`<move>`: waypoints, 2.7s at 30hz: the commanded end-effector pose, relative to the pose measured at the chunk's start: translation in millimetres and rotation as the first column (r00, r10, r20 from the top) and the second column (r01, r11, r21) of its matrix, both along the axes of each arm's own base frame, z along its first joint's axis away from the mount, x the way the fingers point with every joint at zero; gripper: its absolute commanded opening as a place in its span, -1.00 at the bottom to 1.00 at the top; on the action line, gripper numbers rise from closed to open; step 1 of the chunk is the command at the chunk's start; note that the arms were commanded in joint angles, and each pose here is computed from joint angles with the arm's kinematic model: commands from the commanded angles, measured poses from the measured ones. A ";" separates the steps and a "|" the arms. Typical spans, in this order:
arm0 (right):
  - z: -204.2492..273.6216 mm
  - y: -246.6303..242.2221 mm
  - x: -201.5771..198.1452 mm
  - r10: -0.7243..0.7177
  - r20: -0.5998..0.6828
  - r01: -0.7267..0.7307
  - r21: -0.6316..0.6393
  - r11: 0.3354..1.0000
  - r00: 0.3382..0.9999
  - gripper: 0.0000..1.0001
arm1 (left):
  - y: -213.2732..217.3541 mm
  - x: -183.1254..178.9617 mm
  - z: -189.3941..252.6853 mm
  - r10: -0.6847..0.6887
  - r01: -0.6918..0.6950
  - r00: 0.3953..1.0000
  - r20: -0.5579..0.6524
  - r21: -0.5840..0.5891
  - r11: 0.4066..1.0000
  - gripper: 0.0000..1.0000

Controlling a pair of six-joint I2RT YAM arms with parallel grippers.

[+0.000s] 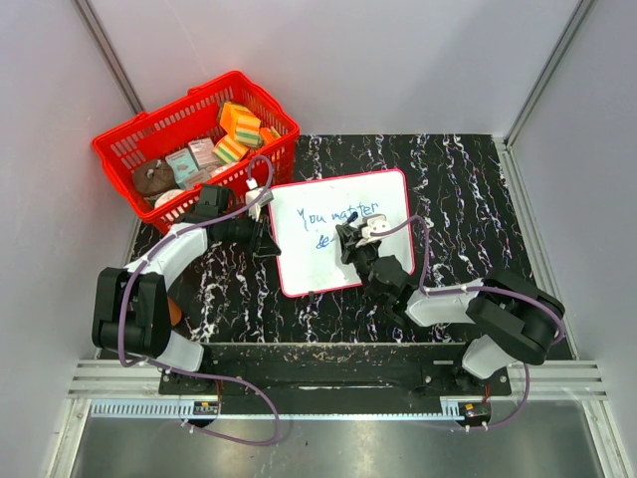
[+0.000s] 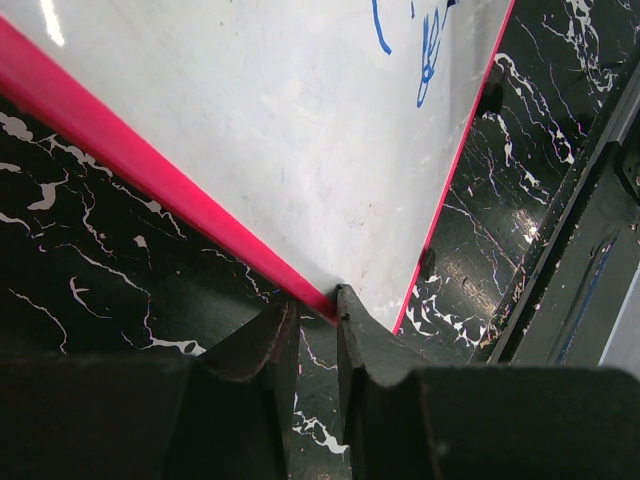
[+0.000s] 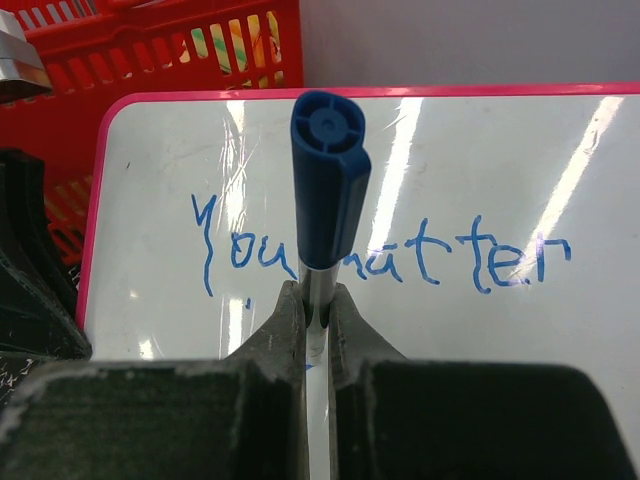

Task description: Write a sentence on the whiteboard

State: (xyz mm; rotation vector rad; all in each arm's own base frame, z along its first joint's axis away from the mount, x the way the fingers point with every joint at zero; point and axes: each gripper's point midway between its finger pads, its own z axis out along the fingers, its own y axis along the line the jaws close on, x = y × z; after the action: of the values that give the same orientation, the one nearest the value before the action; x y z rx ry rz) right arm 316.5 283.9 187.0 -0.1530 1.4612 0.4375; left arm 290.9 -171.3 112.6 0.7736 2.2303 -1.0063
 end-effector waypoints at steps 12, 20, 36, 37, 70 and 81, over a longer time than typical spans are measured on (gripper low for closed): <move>25.7 2.3 7.5 -0.003 0.046 0.001 0.055 0.998 0.999 -1.00 | -2.3 9.2 17.4 -0.037 0.037 0.991 0.128 -0.002 0.999 -1.00; 18.8 10.1 5.4 0.039 0.028 -0.040 0.055 0.998 0.999 -1.00 | -2.2 9.7 16.9 -0.037 0.037 0.991 0.129 0.000 0.999 -1.00; -8.3 4.1 -4.1 0.056 -0.043 -0.054 0.049 0.997 0.997 -1.00 | -2.2 10.0 17.9 -0.037 0.037 0.991 0.132 -0.001 0.999 -1.00; -10.3 3.0 -4.7 0.054 -0.047 -0.052 0.045 0.998 0.997 -1.00 | -2.3 9.2 17.4 -0.038 0.038 0.991 0.129 -0.001 0.999 -1.00; 32.6 -18.6 1.6 -0.047 0.066 0.045 0.034 0.998 0.997 -1.00 | -2.6 9.8 16.8 -0.038 0.038 0.991 0.126 -0.003 0.999 -1.00; 25.5 -14.7 9.0 -0.060 0.058 0.059 0.024 0.998 0.996 -1.00 | -2.5 9.0 17.5 -0.038 0.038 0.991 0.127 -0.003 0.999 -1.00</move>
State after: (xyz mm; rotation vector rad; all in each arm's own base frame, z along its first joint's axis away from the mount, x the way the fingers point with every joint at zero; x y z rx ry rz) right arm 315.7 270.7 188.0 -0.1686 1.4627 0.3925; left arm 290.9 -171.5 112.7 0.7746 2.2298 -1.0068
